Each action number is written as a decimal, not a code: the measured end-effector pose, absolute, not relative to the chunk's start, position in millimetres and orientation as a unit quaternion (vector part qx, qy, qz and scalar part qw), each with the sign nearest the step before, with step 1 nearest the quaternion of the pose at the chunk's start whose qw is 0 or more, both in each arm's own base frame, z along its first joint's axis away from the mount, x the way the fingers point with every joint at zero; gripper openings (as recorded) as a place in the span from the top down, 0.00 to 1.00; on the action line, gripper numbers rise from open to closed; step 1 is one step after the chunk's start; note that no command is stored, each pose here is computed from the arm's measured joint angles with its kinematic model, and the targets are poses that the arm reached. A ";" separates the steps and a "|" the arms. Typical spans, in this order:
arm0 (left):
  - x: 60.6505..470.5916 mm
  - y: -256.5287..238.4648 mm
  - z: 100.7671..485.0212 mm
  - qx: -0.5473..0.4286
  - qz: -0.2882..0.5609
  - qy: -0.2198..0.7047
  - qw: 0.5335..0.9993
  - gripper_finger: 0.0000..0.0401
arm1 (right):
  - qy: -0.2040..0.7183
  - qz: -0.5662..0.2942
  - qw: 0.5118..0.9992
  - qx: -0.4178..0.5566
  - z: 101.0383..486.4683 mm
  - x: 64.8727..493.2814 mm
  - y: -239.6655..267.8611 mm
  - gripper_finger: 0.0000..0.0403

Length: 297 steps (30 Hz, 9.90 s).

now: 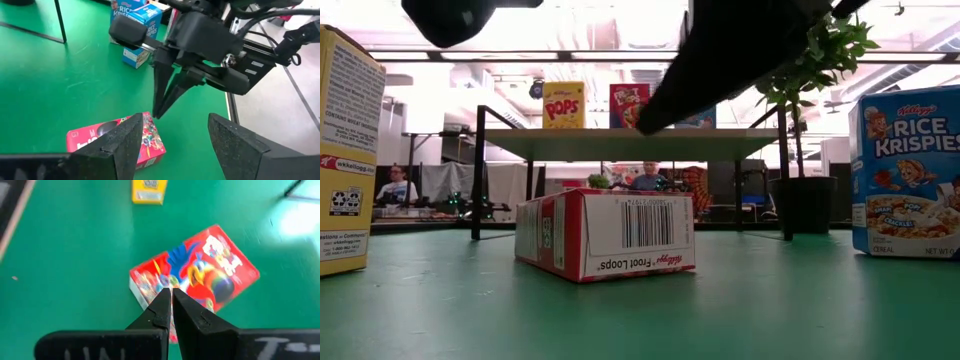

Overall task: Stack cereal on shelf
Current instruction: Put the top red cereal box on the shelf aligned with the other red cereal box

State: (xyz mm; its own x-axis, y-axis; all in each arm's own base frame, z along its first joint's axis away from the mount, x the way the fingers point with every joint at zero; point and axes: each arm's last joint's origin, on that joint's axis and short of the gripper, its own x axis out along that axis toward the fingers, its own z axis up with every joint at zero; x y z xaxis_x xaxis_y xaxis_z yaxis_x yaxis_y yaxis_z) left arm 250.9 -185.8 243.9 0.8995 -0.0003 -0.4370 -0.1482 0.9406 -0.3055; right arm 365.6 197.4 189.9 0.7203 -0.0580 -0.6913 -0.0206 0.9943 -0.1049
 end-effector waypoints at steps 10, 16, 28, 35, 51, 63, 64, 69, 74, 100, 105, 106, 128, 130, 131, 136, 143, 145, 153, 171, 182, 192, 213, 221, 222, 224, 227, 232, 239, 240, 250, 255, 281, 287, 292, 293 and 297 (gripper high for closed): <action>255.4 -189.2 232.1 -0.169 0.047 0.234 0.956 0.44 | 0.363 -0.008 0.931 -0.048 176.6 362.0 195.2 0.98; 260.9 -190.4 223.6 -0.168 0.053 0.237 0.955 0.44 | 0.369 -0.026 0.927 -0.053 166.9 357.1 191.3 0.98; 268.6 -190.4 214.2 -0.168 0.061 0.238 0.955 0.43 | 0.363 -0.029 0.930 -0.044 146.9 347.5 185.7 0.98; 273.9 -189.7 208.8 -0.178 0.068 0.236 0.953 0.43 | 0.369 -0.025 0.927 -0.061 143.1 344.5 184.0 0.98; 288.7 -164.9 202.0 -0.263 0.135 0.238 0.925 0.43 | 0.380 0.007 0.917 -0.120 137.7 335.7 190.7 0.98; 291.0 -154.1 196.8 -0.300 0.151 0.269 0.903 0.44 | 0.387 0.023 0.912 -0.132 131.0 328.4 194.4 0.98; 291.0 -154.1 196.8 -0.302 0.152 0.268 0.902 0.44 | 0.389 0.025 0.911 -0.134 130.3 327.4 195.0 0.98; 290.8 -153.9 196.3 -0.317 0.153 0.272 0.896 0.43 | 0.388 0.030 0.910 -0.144 129.7 325.5 197.6 0.98; 289.8 -152.5 194.3 -0.327 0.160 0.282 0.887 0.37 | 0.389 0.033 0.909 -0.146 129.4 324.7 198.4 0.98; 291.8 -147.3 194.2 -0.313 0.164 0.284 0.891 0.26 | 0.407 0.056 0.898 -0.159 121.7 315.5 205.0 0.98; 291.7 -147.2 194.4 -0.291 0.157 0.288 0.899 0.26 | 0.401 0.052 0.901 -0.154 124.0 317.2 205.7 0.98; 291.7 -147.2 194.4 -0.285 0.155 0.289 0.901 0.26 | 0.400 0.052 0.902 -0.153 124.7 317.7 206.1 0.98; 286.8 -146.6 189.1 -0.226 0.136 0.337 0.904 0.26 | 0.364 -0.003 0.928 -0.077 171.0 347.1 207.0 0.98; 286.8 -146.6 189.1 -0.226 0.136 0.337 0.904 0.26 | 0.368 -0.017 0.926 -0.080 166.4 349.6 201.4 0.98; 286.9 -146.6 189.1 -0.226 0.136 0.337 0.904 0.26 | 0.371 -0.020 0.925 -0.080 164.2 350.8 198.6 0.98; 286.9 -146.5 188.9 -0.227 0.137 0.337 0.904 0.26 | 0.389 -0.016 0.917 -0.087 154.2 352.0 193.7 0.98; 287.1 -146.5 189.0 -0.234 0.141 0.334 0.902 0.26 | 0.399 0.007 0.913 -0.081 149.4 350.3 197.3 0.98; 287.4 -146.5 189.4 -0.243 0.146 0.328 0.901 0.26 | 0.401 0.011 0.913 -0.080 148.3 349.4 198.7 0.98; 289.3 -147.5 191.4 -0.273 0.148 0.313 0.897 0.26 | 0.408 0.012 0.907 -0.099 136.1 346.0 206.0 0.98; 289.6 -147.7 191.8 -0.243 0.136 0.316 0.907 0.26 | 0.402 0.009 0.910 -0.103 134.7 341.5 213.7 0.98; 290.7 -148.4 192.9 -0.203 0.117 0.316 0.919 0.26 | 0.371 0.019 0.924 -0.093 169.9 338.5 211.5 0.98; 292.7 -149.1 195.5 -0.198 0.113 0.300 0.926 0.26 | 0.392 0.055 0.918 -0.017 172.3 337.4 213.9 0.98; 293.9 -149.8 197.0 -0.202 0.109 0.292 0.928 0.26 | 0.435 -0.020 0.900 -0.029 148.0 347.5 189.8 0.98; 293.7 -149.7 196.6 -0.201 0.110 0.294 0.928 0.26 | 0.433 -0.015 0.901 -0.026 170.7 356.2 196.1 0.98; 293.7 -149.7 196.6 -0.201 0.110 0.294 0.928 0.26 | 0.433 -0.014 0.901 -0.026 173.9 357.1 197.1 0.98; 293.7 -149.7 196.6 -0.201 0.110 0.294 0.928 0.26 | 0.434 -0.015 0.901 -0.028 179.2 358.7 198.0 0.98; 293.7 -149.7 196.6 -0.201 0.110 0.294 0.928 0.26 | 0.433 -0.014 0.901 -0.029 181.6 359.4 198.4 0.98; 293.7 -149.7 196.7 -0.201 0.110 0.294 0.928 0.26 | 0.436 -0.032 0.899 -0.041 174.7 359.1 194.2 0.98; 293.8 -149.7 196.9 -0.202 0.110 0.293 0.928 0.26 | 0.439 -0.055 0.895 -0.053 151.0 358.7 190.1 0.98; 293.9 -149.7 196.9 -0.201 0.111 0.292 0.928 0.26 | 0.441 -0.056 0.894 -0.053 149.6 359.0 190.0 0.98; 294.1 -148.9 197.2 -0.202 0.122 0.285 0.929 0.26 | 0.451 -0.049 0.890 -0.057 145.0 354.1 196.4 0.98; 294.2 -148.7 197.4 -0.209 0.129 0.280 0.928 0.26 | 0.478 -0.026 0.876 -0.053 135.0 347.3 203.1 0.98; 306.7 -156.2 168.5 -0.137 0.084 0.332 0.929 0.26 | 0.474 -0.022 0.880 -0.036 164.8 337.9 200.0 0.98; 329.6 -170.1 179.7 -0.112 0.049 0.333 0.935 0.26 | 0.458 -0.033 0.887 -0.047 171.5 339.4 195.9 0.98; 340.3 -176.3 196.3 -0.057 0.046 0.378 0.923 0.26 | 0.450 -0.048 0.890 -0.062 172.7 343.9 188.3 0.98; 340.9 -176.6 199.7 -0.047 0.048 0.390 0.918 0.26 | 0.445 -0.053 0.891 -0.064 173.4 344.8 187.3 0.98; 339.1 -177.0 204.1 -0.003 0.057 0.442 0.895 0.26 | 0.435 -0.064 0.895 -0.074 175.3 346.4 185.2 0.98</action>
